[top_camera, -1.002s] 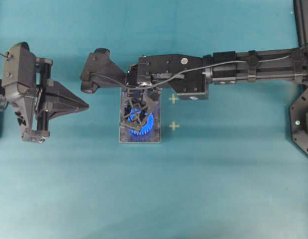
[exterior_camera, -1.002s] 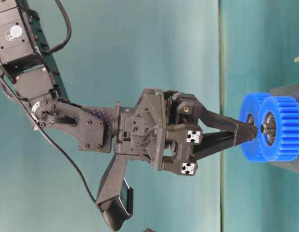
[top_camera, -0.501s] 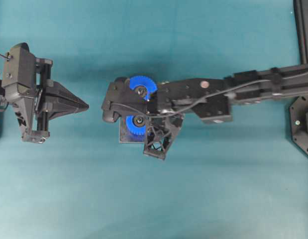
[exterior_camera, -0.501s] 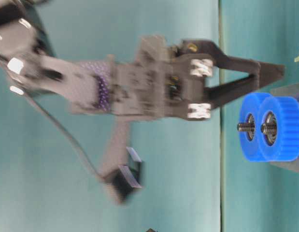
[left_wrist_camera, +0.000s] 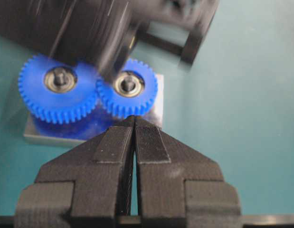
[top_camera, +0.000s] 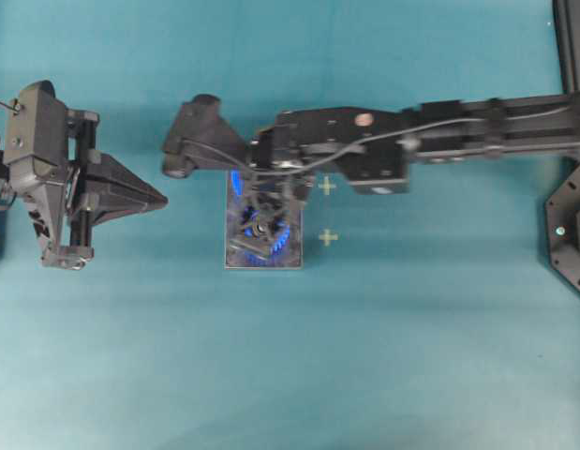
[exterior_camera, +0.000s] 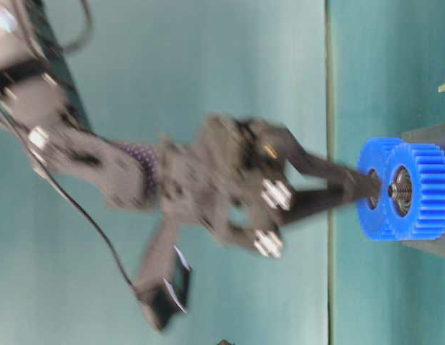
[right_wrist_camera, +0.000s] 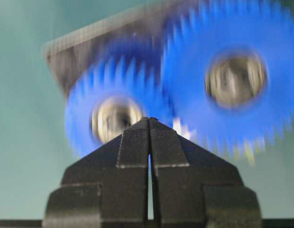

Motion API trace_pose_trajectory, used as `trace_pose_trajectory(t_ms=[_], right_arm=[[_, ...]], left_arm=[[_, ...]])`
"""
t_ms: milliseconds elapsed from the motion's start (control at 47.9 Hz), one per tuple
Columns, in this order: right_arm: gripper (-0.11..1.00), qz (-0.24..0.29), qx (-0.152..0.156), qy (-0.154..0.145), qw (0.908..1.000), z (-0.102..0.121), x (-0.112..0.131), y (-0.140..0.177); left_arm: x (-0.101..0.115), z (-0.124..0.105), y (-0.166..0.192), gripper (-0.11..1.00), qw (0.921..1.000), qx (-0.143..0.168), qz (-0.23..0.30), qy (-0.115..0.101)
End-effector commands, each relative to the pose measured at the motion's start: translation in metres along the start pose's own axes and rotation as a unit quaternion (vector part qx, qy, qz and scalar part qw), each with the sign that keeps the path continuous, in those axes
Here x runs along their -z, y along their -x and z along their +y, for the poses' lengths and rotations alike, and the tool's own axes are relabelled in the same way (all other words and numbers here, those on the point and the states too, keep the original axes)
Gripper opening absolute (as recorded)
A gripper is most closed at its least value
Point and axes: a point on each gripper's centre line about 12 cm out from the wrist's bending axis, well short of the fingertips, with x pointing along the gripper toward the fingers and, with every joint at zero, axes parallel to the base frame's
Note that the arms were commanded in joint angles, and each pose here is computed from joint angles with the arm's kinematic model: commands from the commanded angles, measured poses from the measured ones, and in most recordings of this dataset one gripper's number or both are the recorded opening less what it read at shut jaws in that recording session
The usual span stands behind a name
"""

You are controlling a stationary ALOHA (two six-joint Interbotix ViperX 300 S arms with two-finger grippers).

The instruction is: Fit the small gear onto the shaft.

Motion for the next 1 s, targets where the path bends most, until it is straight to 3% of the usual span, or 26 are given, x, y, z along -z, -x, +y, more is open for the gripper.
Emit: trace_pose_trajectory(t_ms=[0, 292, 501, 584, 668, 856, 981], right_arm=[[0.00, -0.014, -0.002, 0.007, 0.9999, -0.001, -0.005, 0.009], [0.00, 0.035, 0.000, -0.004, 0.9994, 0.001, 0.031, 0.001], [0.00, 0.038, -0.015, -0.003, 0.9992, 0.021, 0.052, 0.016], [0.00, 0.026, -0.030, 0.007, 0.9992, 0.034, 0.056, 0.030], [0.00, 0.009, -0.036, 0.012, 0.9992, 0.034, 0.059, 0.048], [0.00, -0.066, -0.036, -0.001, 0.9972, 0.007, 0.062, 0.091], [0.00, -0.104, -0.045, -0.011, 0.9935, -0.007, 0.072, 0.102]], left_arm=[[-0.007, -0.001, 0.001, 0.00, 0.9999, 0.002, -0.012, -0.001], [-0.008, -0.001, 0.001, 0.00, 0.9999, 0.002, -0.014, -0.002], [-0.006, -0.001, 0.001, 0.00, 0.9999, 0.002, -0.011, -0.002], [-0.006, -0.001, 0.001, 0.00, 0.9999, 0.002, -0.011, -0.001], [-0.006, -0.001, 0.001, 0.00, 0.9999, 0.001, -0.011, -0.002], [-0.008, -0.001, 0.001, 0.00, 0.9999, 0.002, -0.013, -0.003], [-0.007, -0.001, 0.000, 0.00, 0.9999, 0.002, -0.012, -0.003]])
